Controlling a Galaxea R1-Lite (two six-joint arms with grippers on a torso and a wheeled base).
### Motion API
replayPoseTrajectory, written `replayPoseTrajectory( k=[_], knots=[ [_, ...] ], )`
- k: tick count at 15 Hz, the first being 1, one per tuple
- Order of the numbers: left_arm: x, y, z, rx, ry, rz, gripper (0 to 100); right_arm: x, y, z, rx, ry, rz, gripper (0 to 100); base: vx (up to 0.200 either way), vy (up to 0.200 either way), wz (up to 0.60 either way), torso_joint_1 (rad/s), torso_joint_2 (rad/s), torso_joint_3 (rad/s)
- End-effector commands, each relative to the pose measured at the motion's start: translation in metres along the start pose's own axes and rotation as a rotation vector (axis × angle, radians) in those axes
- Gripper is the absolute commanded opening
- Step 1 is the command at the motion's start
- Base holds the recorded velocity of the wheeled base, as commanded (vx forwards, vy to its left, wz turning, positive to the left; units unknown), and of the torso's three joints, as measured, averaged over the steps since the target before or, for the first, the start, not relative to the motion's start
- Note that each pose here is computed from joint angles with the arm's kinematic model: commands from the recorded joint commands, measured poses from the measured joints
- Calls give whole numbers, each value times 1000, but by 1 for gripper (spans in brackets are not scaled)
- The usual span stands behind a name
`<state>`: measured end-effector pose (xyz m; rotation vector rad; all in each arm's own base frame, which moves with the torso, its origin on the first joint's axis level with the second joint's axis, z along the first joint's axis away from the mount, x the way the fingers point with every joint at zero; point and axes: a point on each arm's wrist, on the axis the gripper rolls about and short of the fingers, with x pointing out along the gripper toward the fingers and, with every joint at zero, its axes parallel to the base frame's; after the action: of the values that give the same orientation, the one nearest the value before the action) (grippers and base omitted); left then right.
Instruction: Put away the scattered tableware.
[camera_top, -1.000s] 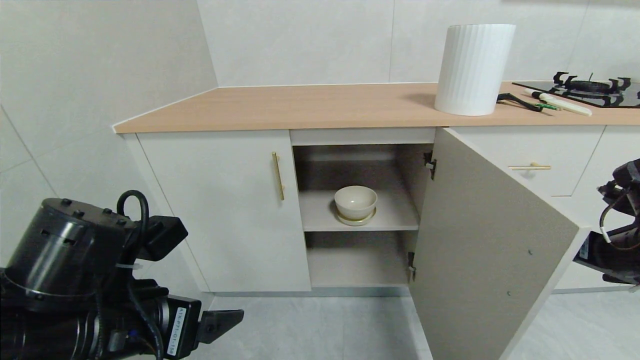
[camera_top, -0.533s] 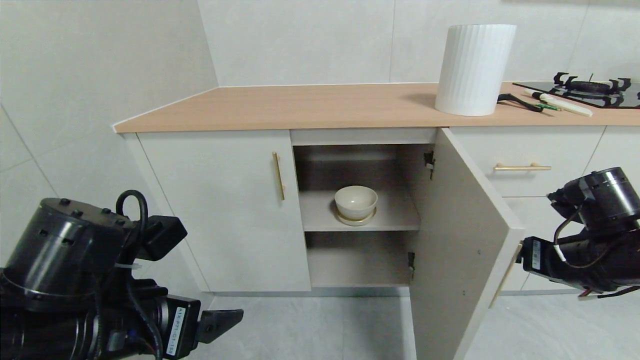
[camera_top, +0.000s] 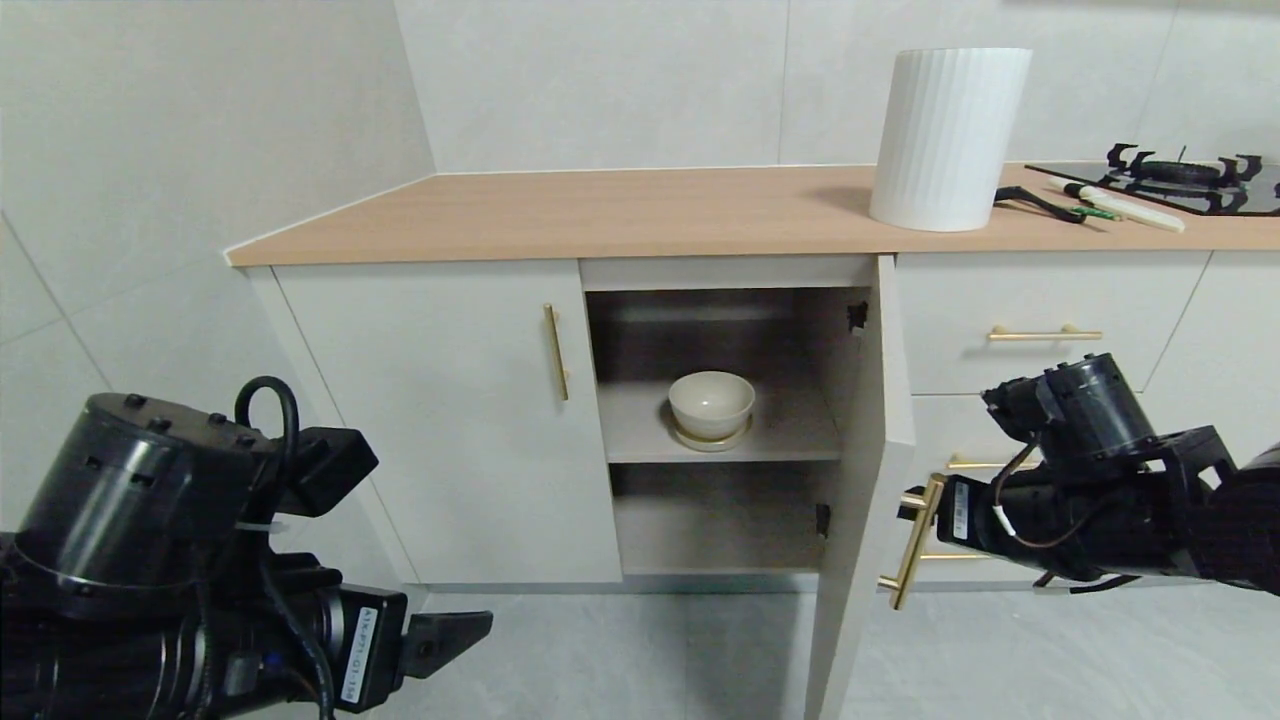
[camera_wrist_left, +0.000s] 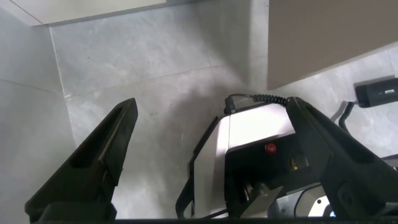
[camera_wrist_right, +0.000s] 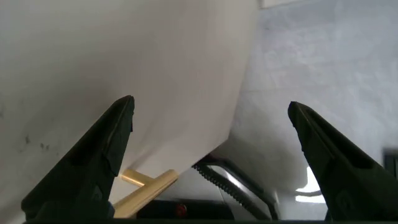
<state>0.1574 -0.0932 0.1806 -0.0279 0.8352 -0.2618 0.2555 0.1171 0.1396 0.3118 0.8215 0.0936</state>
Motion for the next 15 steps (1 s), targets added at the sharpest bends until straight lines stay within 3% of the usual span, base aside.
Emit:
replayPoseTrajectory(
  k=[1, 5, 8, 10, 13, 15],
  knots=[
    [4, -1, 0, -6, 11, 3, 100, 24, 15, 8, -61, 27, 32, 100, 0, 0, 0, 0, 0, 0],
    [7, -2, 2, -33, -50, -16, 100, 51, 41, 22, -132, 11, 73, 100, 0, 0, 0, 0, 0, 0],
    [12, -2, 2, -32, -43, -12, 100, 59, 50, 25, -152, 11, 106, 100, 0, 0, 0, 0, 0, 0],
    [16, -3, 3, -32, -50, -8, 100, 65, 53, 26, -147, 14, 108, 100, 0, 0, 0, 0, 0, 0],
    [21, -3, 7, -39, -100, 52, 100, 78, 56, 25, -121, 27, 103, 100, 0, 0, 0, 0, 0, 0],
    [22, -3, 7, -39, -100, 62, 100, 90, 63, 25, -62, 0, 124, 100, 0, 0, 0, 0, 0, 0]
  ],
)
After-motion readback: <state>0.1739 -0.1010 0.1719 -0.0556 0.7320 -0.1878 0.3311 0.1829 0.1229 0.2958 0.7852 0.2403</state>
